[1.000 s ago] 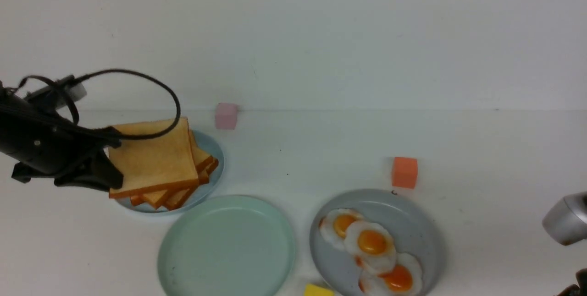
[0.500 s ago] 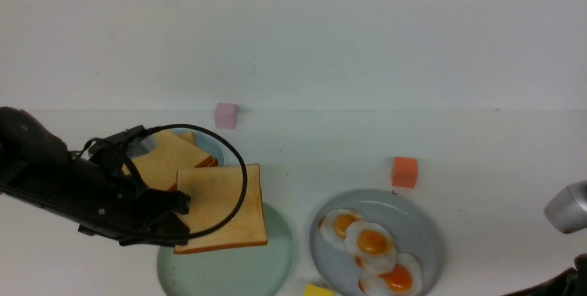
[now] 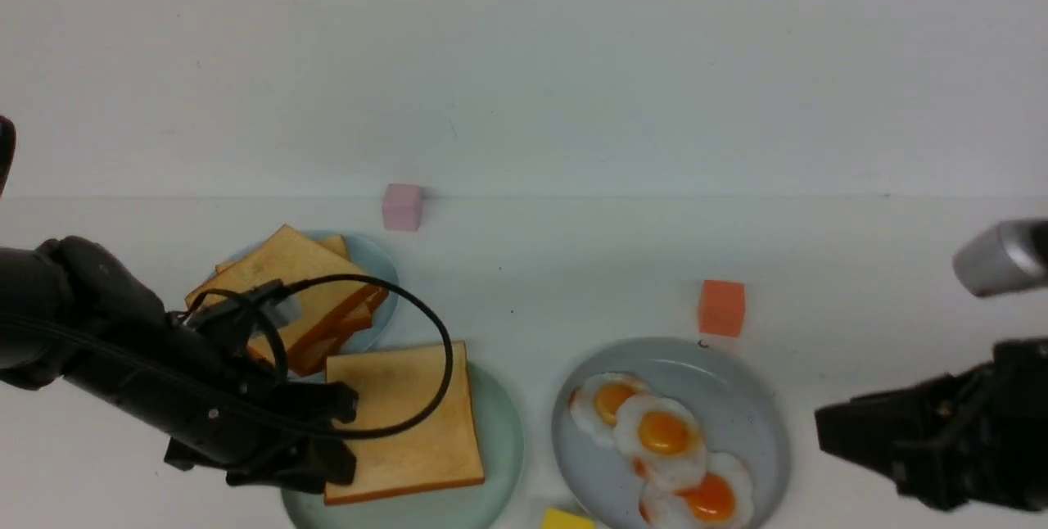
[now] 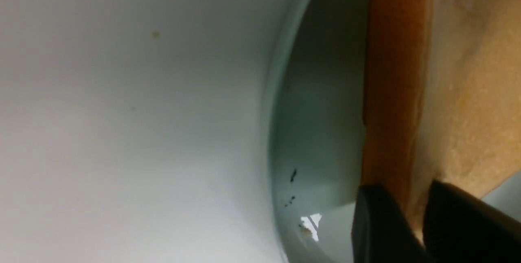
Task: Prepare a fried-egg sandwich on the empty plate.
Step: Use the left arm to put a slice of bread into the empty plate in the middle
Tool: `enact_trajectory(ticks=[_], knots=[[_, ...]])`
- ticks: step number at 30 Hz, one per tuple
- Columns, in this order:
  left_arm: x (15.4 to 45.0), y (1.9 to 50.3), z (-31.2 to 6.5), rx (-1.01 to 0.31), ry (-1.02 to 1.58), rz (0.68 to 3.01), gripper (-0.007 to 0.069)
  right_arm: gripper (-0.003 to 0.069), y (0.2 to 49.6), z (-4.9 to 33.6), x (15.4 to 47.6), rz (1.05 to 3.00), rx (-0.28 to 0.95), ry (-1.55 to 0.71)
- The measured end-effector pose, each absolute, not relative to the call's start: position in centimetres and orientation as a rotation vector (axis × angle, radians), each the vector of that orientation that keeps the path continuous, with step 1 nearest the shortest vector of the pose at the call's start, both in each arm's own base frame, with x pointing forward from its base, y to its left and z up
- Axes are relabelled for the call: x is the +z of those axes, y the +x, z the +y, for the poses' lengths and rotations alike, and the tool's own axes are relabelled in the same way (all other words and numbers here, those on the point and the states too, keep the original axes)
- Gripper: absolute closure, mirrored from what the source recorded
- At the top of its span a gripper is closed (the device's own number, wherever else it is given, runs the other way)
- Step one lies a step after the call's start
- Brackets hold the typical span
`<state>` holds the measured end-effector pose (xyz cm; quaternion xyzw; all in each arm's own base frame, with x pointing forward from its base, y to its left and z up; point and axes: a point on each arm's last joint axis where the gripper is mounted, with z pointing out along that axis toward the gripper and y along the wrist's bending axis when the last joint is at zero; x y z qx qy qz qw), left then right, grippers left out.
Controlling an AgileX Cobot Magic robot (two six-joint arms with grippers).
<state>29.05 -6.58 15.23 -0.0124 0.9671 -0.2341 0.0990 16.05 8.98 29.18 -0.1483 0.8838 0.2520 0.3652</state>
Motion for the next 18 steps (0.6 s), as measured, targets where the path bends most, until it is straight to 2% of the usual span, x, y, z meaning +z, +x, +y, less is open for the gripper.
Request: enact_trajectory(ticks=[1, 2, 3, 6, 8, 10, 18], knots=[[15.4, 28.9, -6.6, -0.704, -0.028, 2.867, 0.0354, 0.0332, 17.1, 9.3, 29.1, 2.293, 0.632, -0.387], [15.4, 28.9, -6.6, -0.705, -0.025, 2.868, 0.0346, 0.0332, 17.2, 9.3, 29.1, 2.294, 0.627, -0.385], [15.7, 28.7, -6.7, -0.712, -0.004, 2.873, 0.0283, 0.0300, 18.3, 9.7, 28.9, 2.325, 0.615, -0.402], [17.0, 27.9, -6.6, -0.704, 0.060, 2.881, 0.0174, 0.0234, 20.8, 10.5, 28.5, 2.409, 0.575, -0.471], [17.8, 27.6, -6.5, -0.693, 0.075, 2.877, 0.0132, 0.0214, 21.7, 10.9, 28.3, 2.444, 0.562, -0.503], [20.0, 26.7, -6.4, -0.674, 0.088, 2.837, 0.0084, 0.0195, 23.5, 11.5, 27.8, 2.508, 0.538, -0.558], [27.2, 21.8, -6.5, -0.735, 0.222, 2.686, 0.0069, 0.0188, 28.2, 13.1, 23.6, 2.652, 0.495, -0.659]])
